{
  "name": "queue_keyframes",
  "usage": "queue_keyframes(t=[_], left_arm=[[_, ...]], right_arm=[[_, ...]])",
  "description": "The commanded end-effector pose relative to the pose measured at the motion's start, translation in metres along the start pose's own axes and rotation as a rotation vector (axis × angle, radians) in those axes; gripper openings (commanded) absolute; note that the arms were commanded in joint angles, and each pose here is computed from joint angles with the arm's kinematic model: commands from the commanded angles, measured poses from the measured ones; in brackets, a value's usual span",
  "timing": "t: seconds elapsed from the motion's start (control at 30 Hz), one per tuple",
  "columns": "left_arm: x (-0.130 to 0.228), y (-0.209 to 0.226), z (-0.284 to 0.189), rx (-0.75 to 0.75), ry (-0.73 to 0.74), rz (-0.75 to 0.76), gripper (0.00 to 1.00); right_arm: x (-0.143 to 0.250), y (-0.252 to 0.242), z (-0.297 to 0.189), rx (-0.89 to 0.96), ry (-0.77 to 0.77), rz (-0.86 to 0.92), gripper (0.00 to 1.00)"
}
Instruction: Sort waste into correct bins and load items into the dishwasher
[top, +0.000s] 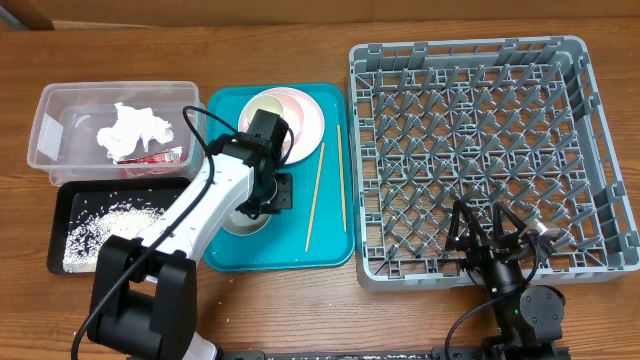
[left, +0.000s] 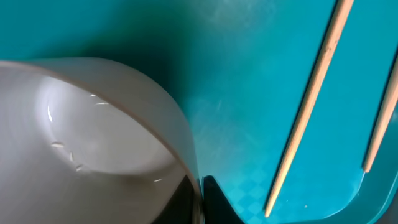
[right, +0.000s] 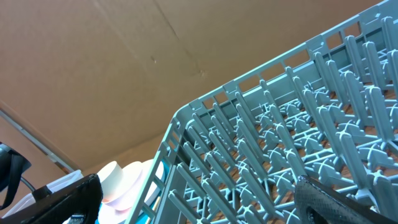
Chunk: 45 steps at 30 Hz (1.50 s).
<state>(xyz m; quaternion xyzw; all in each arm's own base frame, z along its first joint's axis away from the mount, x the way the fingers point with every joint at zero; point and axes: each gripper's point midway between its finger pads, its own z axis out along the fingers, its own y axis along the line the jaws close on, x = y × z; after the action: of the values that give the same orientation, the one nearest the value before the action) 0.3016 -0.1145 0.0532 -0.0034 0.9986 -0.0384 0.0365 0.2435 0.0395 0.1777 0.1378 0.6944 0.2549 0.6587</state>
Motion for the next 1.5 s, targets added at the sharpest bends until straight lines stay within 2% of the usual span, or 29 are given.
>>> queue_keyframes(t=[0.0, 0.1, 0.27, 0.43, 0.53, 0.57, 0.6, 0.63, 0.67, 0.77, 0.87, 1.07, 1.27, 1.33, 1.47], left_arm=[[-0.004, -0.004, 0.0, 0.011, -0.009, -0.017, 0.2], [-0.006, -0.013, -0.001, 0.06, -0.009, -0.015, 0.29], [-0.018, -0.03, -0.022, 0.178, -0.022, 0.016, 0.26], [-0.049, -0.02, -0.078, 0.216, -0.116, -0.035, 0.26], [-0.071, -0.003, -0.121, 0.228, -0.211, -0.084, 0.32], [-0.077, 0.004, -0.133, 0.231, -0.241, -0.102, 0.37], [-0.082, 0.011, -0.145, 0.232, -0.268, -0.119, 0.54], [-0.087, 0.018, -0.155, 0.232, -0.293, -0.138, 0.85], [-0.091, 0.025, -0.164, 0.231, -0.318, -0.156, 1.0], [-0.102, 0.047, -0.181, 0.225, -0.372, -0.207, 1.0], [-0.105, 0.061, -0.183, 0.215, -0.382, -0.242, 1.0], [-0.106, 0.069, -0.179, 0.209, -0.375, -0.262, 1.0], [-0.106, 0.069, -0.179, 0.208, -0.375, -0.262, 1.0], [-0.106, 0.069, -0.179, 0.208, -0.375, -0.262, 1.0], [-0.106, 0.069, -0.179, 0.208, -0.375, -0.262, 1.0]], right_arm=[[0.001, -0.001, 0.0, -0.001, -0.003, 0.003, 1.0], [0.001, -0.001, 0.0, -0.001, -0.004, 0.003, 1.0], [0.0, 0.009, 0.0, -0.053, 0.001, 0.005, 1.0], [-0.008, 0.025, -0.005, -0.101, 0.02, 0.003, 1.0], [-0.017, 0.027, -0.01, -0.062, 0.052, 0.004, 1.0], [-0.022, 0.03, -0.012, -0.05, 0.062, 0.005, 1.0], [-0.029, 0.031, -0.014, -0.029, 0.067, 0.006, 1.0], [-0.038, 0.034, -0.015, -0.01, 0.073, 0.002, 1.0], [-0.047, 0.038, -0.017, 0.005, 0.082, -0.013, 1.0], [-0.079, 0.056, -0.014, 0.048, 0.136, -0.049, 0.99], [-0.103, 0.072, -0.002, 0.116, 0.256, -0.04, 1.0], [-0.108, 0.105, 0.038, 0.185, 0.662, 0.033, 0.99], [-0.06, 0.173, 0.085, -0.011, 0.992, 0.1, 1.0], [-0.027, 0.195, 0.099, -0.061, 1.073, 0.108, 0.99], [0.035, 0.214, 0.109, -0.033, 1.176, 0.051, 0.99]])
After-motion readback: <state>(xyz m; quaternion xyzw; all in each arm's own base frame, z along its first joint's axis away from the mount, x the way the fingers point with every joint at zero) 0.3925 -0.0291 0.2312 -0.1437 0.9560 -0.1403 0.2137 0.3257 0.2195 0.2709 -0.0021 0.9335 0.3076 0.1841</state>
